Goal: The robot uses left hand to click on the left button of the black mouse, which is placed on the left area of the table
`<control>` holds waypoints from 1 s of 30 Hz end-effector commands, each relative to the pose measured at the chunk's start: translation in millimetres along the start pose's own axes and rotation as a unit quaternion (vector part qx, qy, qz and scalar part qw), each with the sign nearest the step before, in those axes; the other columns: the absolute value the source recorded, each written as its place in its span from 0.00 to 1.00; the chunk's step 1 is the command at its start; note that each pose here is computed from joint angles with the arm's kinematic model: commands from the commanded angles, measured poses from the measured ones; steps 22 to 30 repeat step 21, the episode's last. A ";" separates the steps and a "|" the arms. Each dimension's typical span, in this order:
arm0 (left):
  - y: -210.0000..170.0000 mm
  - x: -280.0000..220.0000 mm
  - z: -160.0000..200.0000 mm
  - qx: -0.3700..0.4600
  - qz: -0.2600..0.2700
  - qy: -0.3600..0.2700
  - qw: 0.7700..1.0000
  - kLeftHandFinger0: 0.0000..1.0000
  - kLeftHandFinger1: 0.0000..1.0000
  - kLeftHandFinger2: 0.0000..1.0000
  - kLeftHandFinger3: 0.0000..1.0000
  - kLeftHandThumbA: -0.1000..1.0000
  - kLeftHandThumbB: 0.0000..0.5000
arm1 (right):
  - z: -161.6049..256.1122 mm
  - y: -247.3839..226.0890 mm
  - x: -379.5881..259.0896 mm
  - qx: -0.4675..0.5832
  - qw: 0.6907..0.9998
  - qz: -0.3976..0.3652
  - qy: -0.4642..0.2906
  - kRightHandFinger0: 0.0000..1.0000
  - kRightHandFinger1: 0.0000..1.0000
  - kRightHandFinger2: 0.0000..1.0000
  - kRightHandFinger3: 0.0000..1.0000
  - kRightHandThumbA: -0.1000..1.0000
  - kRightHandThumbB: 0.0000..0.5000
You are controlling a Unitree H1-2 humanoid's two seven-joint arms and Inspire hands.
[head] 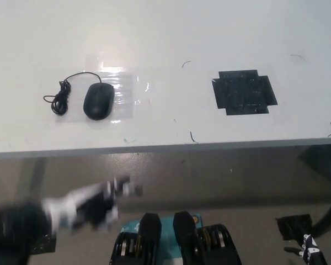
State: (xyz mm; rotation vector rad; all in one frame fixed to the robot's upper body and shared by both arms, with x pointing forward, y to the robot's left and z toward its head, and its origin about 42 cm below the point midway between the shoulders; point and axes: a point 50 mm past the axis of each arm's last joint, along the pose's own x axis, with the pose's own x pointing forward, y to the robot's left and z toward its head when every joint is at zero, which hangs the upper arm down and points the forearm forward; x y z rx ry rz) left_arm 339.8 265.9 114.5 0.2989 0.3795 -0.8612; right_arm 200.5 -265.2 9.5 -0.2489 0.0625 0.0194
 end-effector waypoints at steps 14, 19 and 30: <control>-172.3 -109.9 -45.1 -0.041 0.315 -0.275 0.908 1.00 0.97 0.97 1.00 1.00 0.34 | 3.0 25.3 1.7 0.044 0.998 0.006 -0.032 0.81 1.00 1.00 1.00 1.00 0.22; -160.8 -82.0 -88.0 -0.069 0.330 -0.192 0.922 1.00 1.00 1.00 1.00 1.00 0.55 | 3.0 30.9 -0.4 0.072 0.997 0.010 -0.029 1.00 1.00 1.00 1.00 1.00 0.29; -154.2 -78.4 -95.4 -0.070 0.340 -0.177 0.921 1.00 1.00 1.00 1.00 1.00 0.60 | 4.7 35.8 1.8 0.084 0.996 0.009 -0.031 1.00 1.00 1.00 1.00 1.00 0.34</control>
